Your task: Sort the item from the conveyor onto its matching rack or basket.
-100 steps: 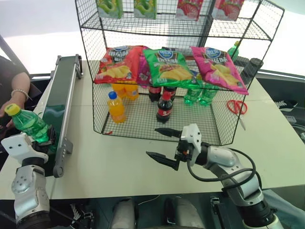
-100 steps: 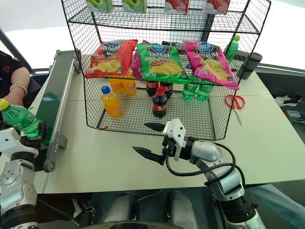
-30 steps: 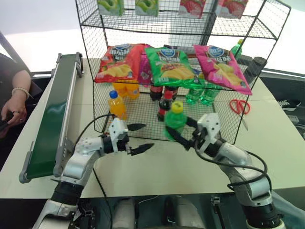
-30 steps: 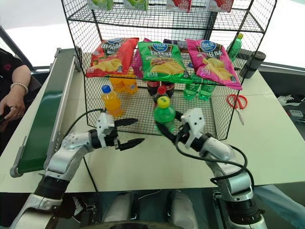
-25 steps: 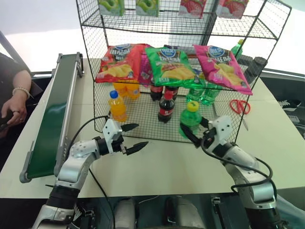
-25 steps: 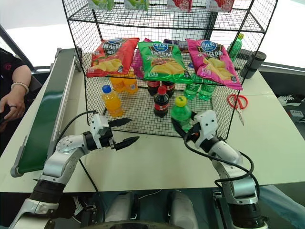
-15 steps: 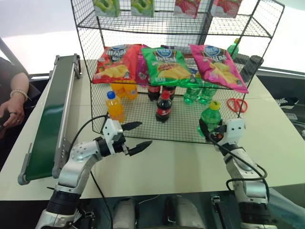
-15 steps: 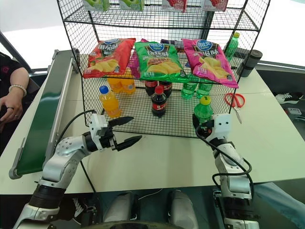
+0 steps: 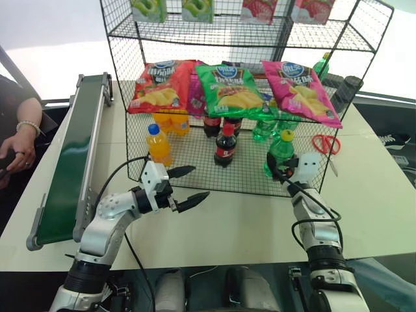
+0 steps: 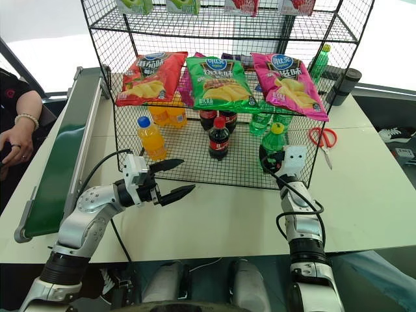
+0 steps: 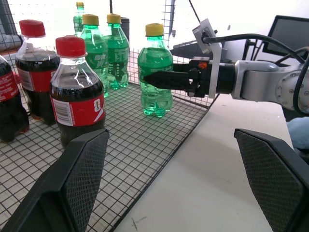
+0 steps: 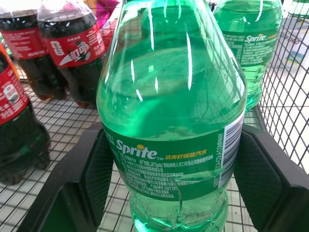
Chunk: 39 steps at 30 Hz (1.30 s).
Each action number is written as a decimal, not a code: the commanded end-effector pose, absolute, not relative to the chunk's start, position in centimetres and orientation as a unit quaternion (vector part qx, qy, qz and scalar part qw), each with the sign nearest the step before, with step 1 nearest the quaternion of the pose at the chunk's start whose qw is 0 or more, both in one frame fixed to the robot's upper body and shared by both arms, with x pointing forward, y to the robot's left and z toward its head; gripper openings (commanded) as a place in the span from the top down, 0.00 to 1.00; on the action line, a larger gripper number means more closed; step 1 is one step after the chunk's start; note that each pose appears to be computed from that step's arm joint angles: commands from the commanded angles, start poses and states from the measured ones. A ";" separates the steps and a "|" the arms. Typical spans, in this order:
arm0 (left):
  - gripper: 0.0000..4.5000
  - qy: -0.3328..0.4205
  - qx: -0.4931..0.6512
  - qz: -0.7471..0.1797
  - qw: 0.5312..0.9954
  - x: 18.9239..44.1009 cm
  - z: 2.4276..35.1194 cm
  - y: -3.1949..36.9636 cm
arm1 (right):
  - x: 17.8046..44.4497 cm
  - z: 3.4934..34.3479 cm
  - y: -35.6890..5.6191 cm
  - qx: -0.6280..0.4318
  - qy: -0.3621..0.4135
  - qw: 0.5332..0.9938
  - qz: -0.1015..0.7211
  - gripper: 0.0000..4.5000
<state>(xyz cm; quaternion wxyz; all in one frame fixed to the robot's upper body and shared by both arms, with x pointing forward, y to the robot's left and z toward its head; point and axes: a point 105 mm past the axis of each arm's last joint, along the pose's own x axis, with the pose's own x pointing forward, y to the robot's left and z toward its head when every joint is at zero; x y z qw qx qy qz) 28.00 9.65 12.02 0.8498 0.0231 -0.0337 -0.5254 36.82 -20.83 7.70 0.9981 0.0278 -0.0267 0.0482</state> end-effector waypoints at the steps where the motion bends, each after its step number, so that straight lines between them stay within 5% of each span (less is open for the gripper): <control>1: 0.02 -0.055 0.028 -0.536 0.842 27.6 13.1 8.9 | 37.2 9.4 -21.3 0.037 -0.065 0.996 0.040 0.34; 4: 0.00 -0.054 0.029 -0.538 0.841 27.6 13.0 8.8 | 37.1 9.4 -21.3 0.041 -0.064 0.996 0.045 0.02; 20: 0.00 -0.053 0.029 -0.545 0.836 27.7 13.1 8.4 | 31.3 10.3 -21.8 -0.044 -0.043 0.997 0.046 0.02; 39: 0.00 0.031 0.110 -0.458 0.881 28.7 10.3 15.4 | 22.6 13.9 -23.4 -0.136 0.018 0.964 0.227 0.02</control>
